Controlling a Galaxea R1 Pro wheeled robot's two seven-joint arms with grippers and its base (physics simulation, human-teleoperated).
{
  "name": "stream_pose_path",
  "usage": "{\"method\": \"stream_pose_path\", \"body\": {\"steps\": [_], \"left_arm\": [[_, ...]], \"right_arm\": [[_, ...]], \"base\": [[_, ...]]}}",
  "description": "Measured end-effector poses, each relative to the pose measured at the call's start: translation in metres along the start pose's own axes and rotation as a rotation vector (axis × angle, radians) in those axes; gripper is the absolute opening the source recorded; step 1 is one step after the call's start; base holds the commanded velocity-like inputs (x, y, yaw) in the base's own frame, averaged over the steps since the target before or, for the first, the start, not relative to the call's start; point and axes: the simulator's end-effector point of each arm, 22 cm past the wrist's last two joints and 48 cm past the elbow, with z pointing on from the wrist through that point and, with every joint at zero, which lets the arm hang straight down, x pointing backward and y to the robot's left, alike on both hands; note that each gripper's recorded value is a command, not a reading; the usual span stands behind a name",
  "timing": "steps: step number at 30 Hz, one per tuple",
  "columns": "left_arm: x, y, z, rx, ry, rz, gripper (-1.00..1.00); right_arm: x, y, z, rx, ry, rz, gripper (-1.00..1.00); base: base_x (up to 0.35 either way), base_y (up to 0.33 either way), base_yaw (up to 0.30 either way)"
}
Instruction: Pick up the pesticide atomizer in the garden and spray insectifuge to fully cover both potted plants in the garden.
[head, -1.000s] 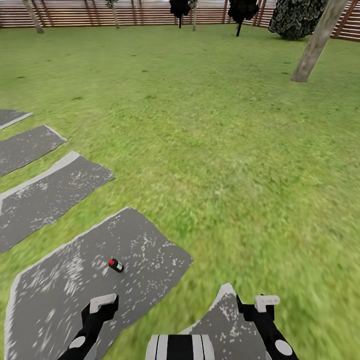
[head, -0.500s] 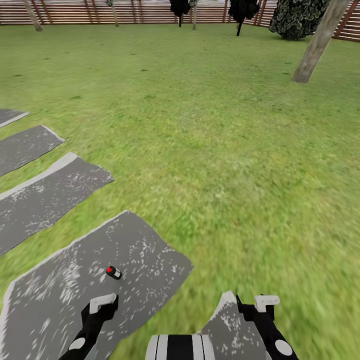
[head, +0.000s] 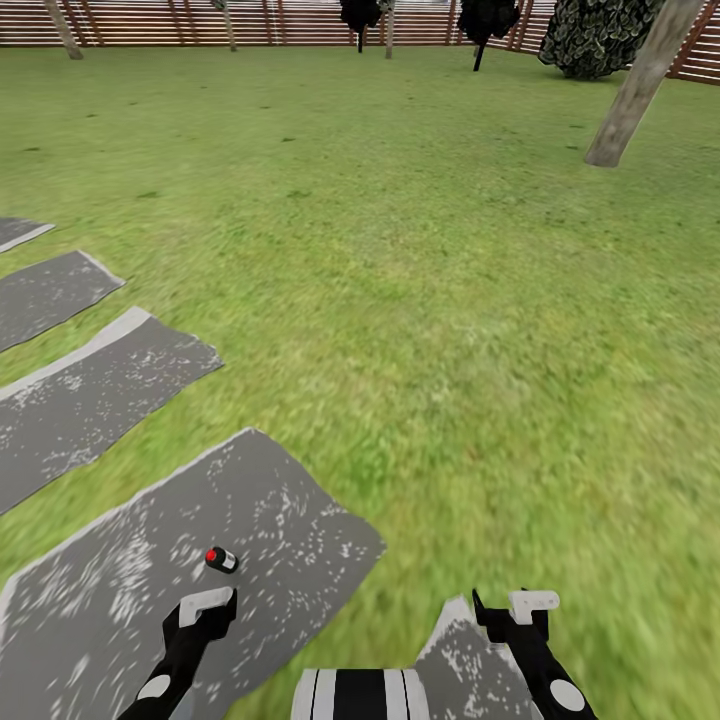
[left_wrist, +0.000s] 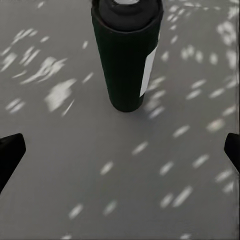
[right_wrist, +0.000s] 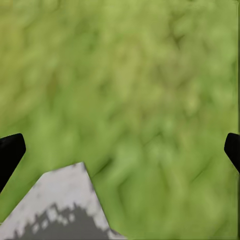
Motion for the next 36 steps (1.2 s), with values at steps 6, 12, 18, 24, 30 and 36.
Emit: {"method": "stream_pose_path", "body": {"steps": [6,12,18,24,30,36], "left_arm": [[0.0000,0.0001,-0.0001,0.000,-0.001,0.000,1.00],[-0.0020,0.0007,-0.0016,-0.001,-0.020,0.001,1.00],[-0.0022,0.0009,-0.0018,-0.001,-0.023,0.001,1.00],[-0.0025,0.0017,-0.0018,-0.002,-0.024,0.001,1.00],[-0.0025,0.0023,-0.0018,-0.003,-0.023,-0.001,1.00],[-0.0028,0.0023,-0.0018,-0.003,-0.025,-0.001,1.00]], "right_arm": [[-0.0001,0.0000,0.0002,0.000,0.000,0.000,1.00],[0.0001,0.0001,0.0000,0.000,0.000,0.000,1.00],[-0.0001,0.0001,0.0002,0.000,0.000,-0.001,1.00],[0.0000,0.0001,0.0001,0.000,0.000,-0.001,1.00],[-0.0001,0.0001,0.0002,0.000,0.000,-0.001,1.00],[0.0001,0.0001,0.0001,0.000,0.000,-0.001,1.00]], "base": [[0.030,-0.015,0.000],[0.083,-0.001,0.000],[0.058,0.000,0.000],[0.029,0.000,0.000],[0.112,0.000,0.000],[0.032,0.000,0.000]]}}
